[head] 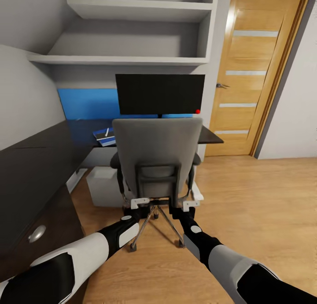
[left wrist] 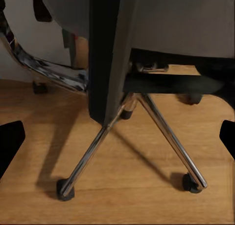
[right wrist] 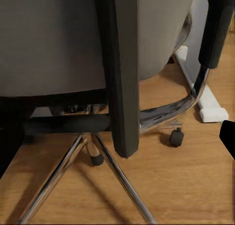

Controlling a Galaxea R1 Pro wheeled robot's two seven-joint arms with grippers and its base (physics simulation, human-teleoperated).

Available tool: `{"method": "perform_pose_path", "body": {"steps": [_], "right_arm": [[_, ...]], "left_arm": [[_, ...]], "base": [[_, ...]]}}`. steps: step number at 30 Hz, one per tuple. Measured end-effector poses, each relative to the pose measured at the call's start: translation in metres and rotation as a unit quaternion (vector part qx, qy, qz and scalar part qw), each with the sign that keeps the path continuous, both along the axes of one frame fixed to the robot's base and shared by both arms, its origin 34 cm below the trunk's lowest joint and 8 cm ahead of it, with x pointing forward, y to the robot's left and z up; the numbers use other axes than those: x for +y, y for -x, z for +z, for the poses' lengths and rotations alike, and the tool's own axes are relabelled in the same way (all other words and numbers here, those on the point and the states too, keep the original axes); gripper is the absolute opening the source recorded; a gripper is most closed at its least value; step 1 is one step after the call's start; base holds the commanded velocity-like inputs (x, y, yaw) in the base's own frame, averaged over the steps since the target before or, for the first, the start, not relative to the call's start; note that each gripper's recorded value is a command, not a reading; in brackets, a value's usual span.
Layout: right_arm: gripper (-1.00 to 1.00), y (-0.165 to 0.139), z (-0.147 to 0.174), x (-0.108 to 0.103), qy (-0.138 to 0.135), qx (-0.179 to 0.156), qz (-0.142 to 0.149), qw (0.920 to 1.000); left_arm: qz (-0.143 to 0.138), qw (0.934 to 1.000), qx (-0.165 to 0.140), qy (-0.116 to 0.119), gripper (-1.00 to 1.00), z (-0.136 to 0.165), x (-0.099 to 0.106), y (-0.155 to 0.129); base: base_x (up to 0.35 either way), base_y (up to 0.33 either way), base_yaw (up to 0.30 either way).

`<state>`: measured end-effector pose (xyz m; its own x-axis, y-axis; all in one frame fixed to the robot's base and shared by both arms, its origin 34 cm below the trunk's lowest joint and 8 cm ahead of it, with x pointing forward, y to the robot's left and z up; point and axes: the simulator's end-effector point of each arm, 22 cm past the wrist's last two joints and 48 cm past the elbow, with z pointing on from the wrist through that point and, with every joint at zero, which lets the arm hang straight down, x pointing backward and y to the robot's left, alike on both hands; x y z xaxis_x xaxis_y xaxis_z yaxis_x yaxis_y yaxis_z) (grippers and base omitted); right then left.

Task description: In the bedroom, organize the workspace by keeping the computer under the desk, ensuring the monitor is on the desk, placing the keyboard on the desk next to the monitor, placing the mouse on the desk next to the keyboard, moving the folder from the swivel chair onto the desk next to the mouse, stacking the notebook on top of the folder with the pen on top of the notebook, and positioning the swivel chair next to the desk.

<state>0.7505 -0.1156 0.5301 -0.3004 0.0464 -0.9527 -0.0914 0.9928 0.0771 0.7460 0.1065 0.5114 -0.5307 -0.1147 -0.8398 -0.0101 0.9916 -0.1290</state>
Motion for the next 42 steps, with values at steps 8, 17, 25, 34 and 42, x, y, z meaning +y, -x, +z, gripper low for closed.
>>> {"method": "perform_pose_path", "body": {"steps": [8,17,25,34,42], "right_arm": [[1.0,0.0,0.0,0.0,0.0,0.001,0.0,1.0],[1.0,0.0,0.0,0.0,0.0,0.001,0.0,1.0],[1.0,-0.002,0.009,0.0,0.0,0.001,0.0,1.0],[1.0,-0.007,0.028,-0.001,0.0,0.0,-0.001,1.0],[1.0,-0.011,0.046,-0.002,0.0,0.0,-0.001,1.0]], "left_arm": [[0.0,1.0,0.0,0.0,1.0,0.0,0.0,0.0],[0.0,1.0,0.0,0.0,1.0,0.0,0.0,0.0],[0.0,1.0,0.0,0.0,1.0,0.009,0.0,-0.002],[0.006,1.0,0.002,0.004,1.0,0.028,0.003,-0.007],[0.009,0.9999,0.004,0.007,1.0,0.045,0.003,-0.011]], "base": [[-0.333,0.0,0.0],[-0.334,0.0,0.0],[-0.335,0.0,0.0],[-0.295,0.0,0.0],[-0.039,0.0,0.0]]}}
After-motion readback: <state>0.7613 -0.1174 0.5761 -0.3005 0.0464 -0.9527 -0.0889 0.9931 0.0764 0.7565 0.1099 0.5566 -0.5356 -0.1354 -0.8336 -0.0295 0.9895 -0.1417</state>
